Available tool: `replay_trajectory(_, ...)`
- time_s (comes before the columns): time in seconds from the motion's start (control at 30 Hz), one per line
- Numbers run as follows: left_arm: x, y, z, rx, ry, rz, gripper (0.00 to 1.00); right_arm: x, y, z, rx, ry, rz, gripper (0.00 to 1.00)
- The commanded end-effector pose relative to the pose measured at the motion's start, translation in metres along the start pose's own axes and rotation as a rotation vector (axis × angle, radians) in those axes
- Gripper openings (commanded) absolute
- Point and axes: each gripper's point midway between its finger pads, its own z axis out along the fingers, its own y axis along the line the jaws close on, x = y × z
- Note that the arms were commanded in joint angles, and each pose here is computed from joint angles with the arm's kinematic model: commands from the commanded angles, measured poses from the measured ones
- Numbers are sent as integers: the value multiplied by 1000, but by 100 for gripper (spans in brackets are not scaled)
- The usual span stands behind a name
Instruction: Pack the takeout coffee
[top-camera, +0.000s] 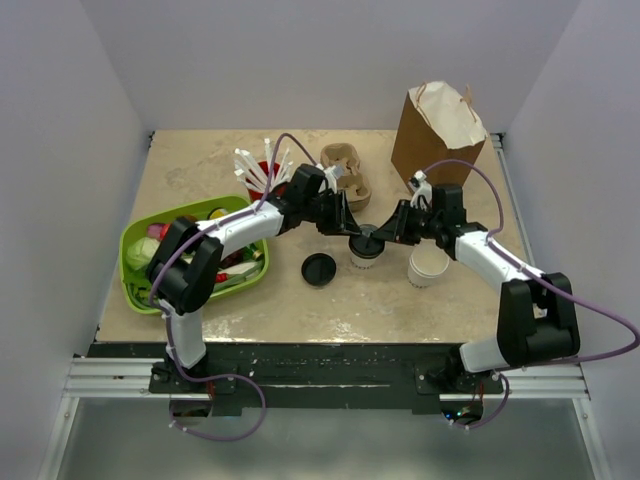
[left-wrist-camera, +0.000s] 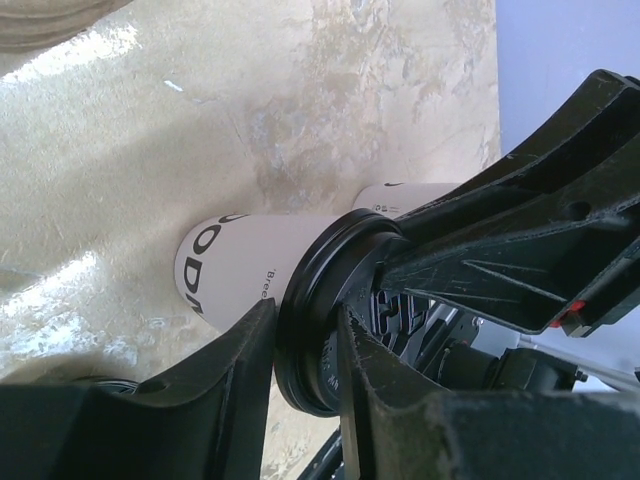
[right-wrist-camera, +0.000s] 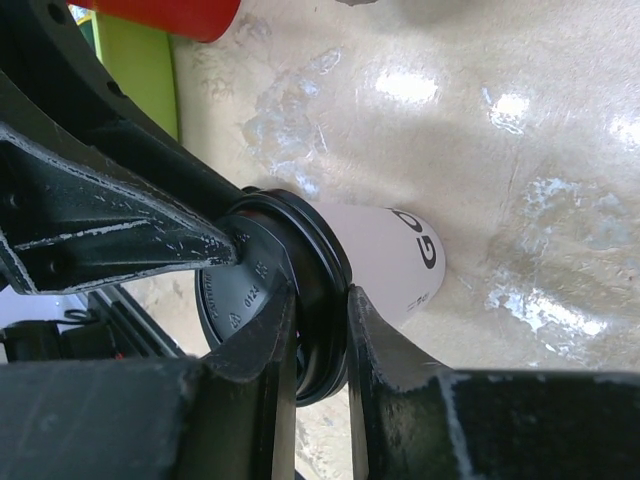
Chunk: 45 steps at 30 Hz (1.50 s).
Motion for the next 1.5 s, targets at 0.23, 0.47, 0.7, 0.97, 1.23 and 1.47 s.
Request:
replay_trajectory(0.23,-7,24,-5,-129,-13,50,57,-13,-2,-14,103,-17,-16,40)
replay_trajectory(0.47,-36,-14,-27,-46,-112,120,82,-46,28,-33,60,-88,-101,57)
replay_trajectory(0.7,-55,-51,-56,20,-184,203,100,-84,66,-62,12,-204,-223,76)
replay_trajectory(0.97,-77,-64,-122,-88,-379,267,100,-123,104,-113,17,-417,-334,98)
replay_trajectory(1.23,-74,-47,-150,-191,-446,250,99,-104,122,-103,-153,-355,-382,98)
replay_trajectory(1.47,-55,-24,-139,-216,-414,204,100,-69,76,-63,-60,-179,-289,98)
